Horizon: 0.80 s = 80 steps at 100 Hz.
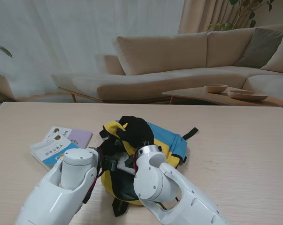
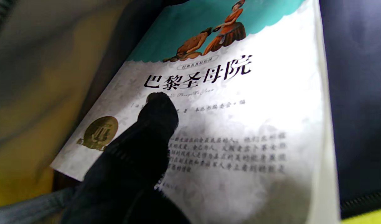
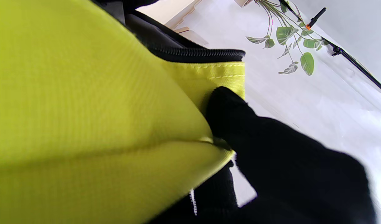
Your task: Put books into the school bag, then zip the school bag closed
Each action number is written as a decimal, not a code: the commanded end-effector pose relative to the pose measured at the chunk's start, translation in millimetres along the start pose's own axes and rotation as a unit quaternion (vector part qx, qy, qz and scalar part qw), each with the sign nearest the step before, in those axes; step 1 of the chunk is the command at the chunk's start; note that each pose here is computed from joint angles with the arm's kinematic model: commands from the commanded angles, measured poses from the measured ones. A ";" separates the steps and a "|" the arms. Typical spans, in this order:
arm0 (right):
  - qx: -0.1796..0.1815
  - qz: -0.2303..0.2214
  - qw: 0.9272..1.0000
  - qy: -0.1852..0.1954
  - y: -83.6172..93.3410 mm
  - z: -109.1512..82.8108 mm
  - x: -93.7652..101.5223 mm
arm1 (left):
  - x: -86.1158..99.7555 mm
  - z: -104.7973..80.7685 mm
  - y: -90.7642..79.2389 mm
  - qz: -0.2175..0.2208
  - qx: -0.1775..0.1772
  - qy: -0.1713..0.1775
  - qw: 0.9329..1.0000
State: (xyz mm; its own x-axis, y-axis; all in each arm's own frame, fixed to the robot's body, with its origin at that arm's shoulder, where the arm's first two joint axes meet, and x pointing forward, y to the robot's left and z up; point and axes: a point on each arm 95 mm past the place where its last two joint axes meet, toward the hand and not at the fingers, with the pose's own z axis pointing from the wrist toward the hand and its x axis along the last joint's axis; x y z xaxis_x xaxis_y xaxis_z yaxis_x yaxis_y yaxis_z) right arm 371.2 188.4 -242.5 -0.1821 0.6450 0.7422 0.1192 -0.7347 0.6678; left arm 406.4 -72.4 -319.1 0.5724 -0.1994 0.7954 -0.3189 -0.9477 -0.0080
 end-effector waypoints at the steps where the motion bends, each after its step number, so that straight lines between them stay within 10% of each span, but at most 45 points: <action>1: 0.007 0.012 1.000 0.010 -1.0 -1.9 8.8 | 6.3 -0.1 9.1 -0.008 -0.016 0.007 1.000; 80: 0.006 0.016 1.000 0.006 0.4 0.0 6.5 | 8.0 1.9 10.4 0.024 -0.024 0.006 0.999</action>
State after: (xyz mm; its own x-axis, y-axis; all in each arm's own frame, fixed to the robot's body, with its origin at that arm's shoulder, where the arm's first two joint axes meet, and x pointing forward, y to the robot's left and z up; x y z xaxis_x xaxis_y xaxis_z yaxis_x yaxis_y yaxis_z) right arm 372.8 186.8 -241.7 -0.1759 0.6361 0.7513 0.1211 -0.7434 0.6578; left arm 412.2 -82.2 -320.2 0.5553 -0.2418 0.7957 -0.3623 -0.9316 -0.0303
